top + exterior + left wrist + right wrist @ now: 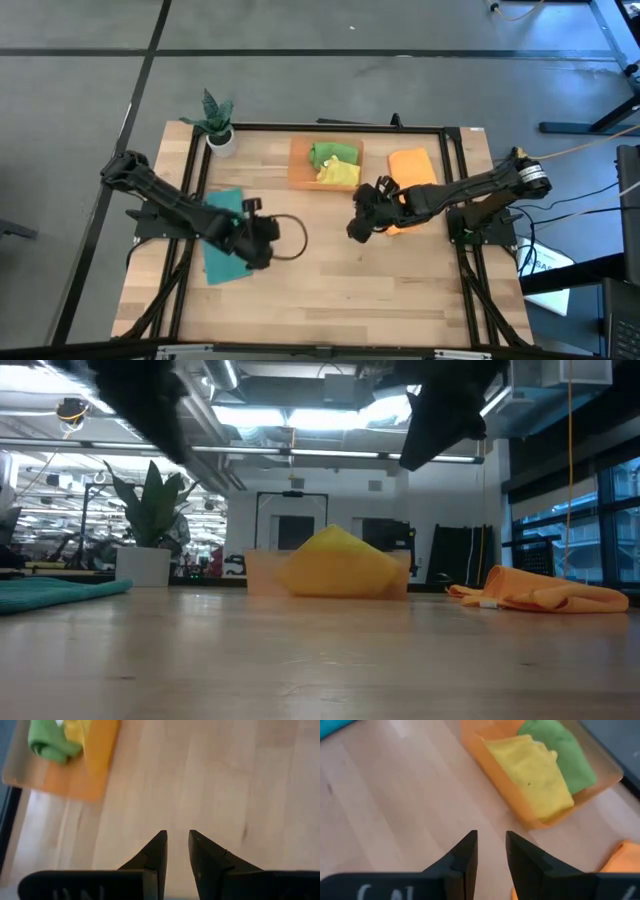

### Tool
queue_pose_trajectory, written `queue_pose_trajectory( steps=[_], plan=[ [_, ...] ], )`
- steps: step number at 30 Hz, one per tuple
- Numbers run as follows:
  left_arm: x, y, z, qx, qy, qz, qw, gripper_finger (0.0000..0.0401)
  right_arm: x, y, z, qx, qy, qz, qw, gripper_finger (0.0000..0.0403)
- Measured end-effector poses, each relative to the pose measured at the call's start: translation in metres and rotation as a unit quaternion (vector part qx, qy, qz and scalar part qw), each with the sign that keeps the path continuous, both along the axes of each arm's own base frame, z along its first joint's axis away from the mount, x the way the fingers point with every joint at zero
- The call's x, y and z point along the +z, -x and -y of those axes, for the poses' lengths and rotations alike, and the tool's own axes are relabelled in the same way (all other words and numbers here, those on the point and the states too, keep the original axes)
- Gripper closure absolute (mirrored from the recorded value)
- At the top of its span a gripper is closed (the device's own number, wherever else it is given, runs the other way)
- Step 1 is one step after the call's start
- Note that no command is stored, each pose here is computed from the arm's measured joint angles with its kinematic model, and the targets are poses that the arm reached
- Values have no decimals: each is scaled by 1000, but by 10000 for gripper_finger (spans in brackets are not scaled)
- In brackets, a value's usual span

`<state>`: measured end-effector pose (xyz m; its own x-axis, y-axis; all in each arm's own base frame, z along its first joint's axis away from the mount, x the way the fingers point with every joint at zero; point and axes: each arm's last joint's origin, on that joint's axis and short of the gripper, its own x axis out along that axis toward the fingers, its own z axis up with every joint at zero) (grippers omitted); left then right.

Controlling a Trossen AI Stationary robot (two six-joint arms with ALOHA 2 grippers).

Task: Roll microfiber towels into tight, uniform cylinder then place into a basket
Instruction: Roll the blue microfiber cloth

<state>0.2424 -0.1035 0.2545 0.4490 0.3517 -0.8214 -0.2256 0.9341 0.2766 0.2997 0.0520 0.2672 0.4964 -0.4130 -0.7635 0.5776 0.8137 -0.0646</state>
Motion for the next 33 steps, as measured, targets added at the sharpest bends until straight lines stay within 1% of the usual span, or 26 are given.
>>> queue_pose_trajectory(
  steps=[2, 5, 8, 11, 13, 16, 19, 21, 24, 27, 31, 33],
  plan=[
    [-1, 9, 9, 5, 3, -9, 1000, 332, -4, -4, -5, 0, 14, 6, 1000, 301],
    [-2, 21, 20, 22, 12, -14, 1000, 332, -11, -8, -13, 3, 11, 4, 1000, 301],
    [-3, 31, 31, 35, 22, -11, 999, 332, -16, -10, -20, 21, 15, -3, 1000, 301],
    [-3, 40, 43, 40, 35, -1, 999, 332, -18, -9, -25, 38, -2, -12, 999, 301],
    [-3, 45, 49, 44, 33, 12, 998, 332, -18, -9, -27, 45, -7, -13, 999, 301],
    [-2, 52, 55, 55, 26, 39, 997, 332, -18, -9, -28, 59, -3, -18, 998, 301],
    [-2, 60, 56, 77, 18, 41, 996, 332, -18, -9, -28, 68, 3, -22, 997, 301],
    [-3, 65, 55, 104, 18, 40, 994, 332, -18, -9, -28, 68, 2, -22, 997, 301],
    [-15, 72, 52, 138, 28, 24, 990, 332, -18, -9, -29, 69, 2, -21, 997, 301],
    [-34, 76, 53, 156, 60, 5, 986, 332, -18, -9, -29, 69, 2, -21, 997, 301],
    [-58, 82, 55, 149, 98, -21, 984, 332, -18, -9, -29, 70, 2, -22, 997, 301],
    [-68, 86, 55, 139, 99, -28, 985, 332, -18, -9, -29, 70, 2, -22, 997, 301]
  ],
)
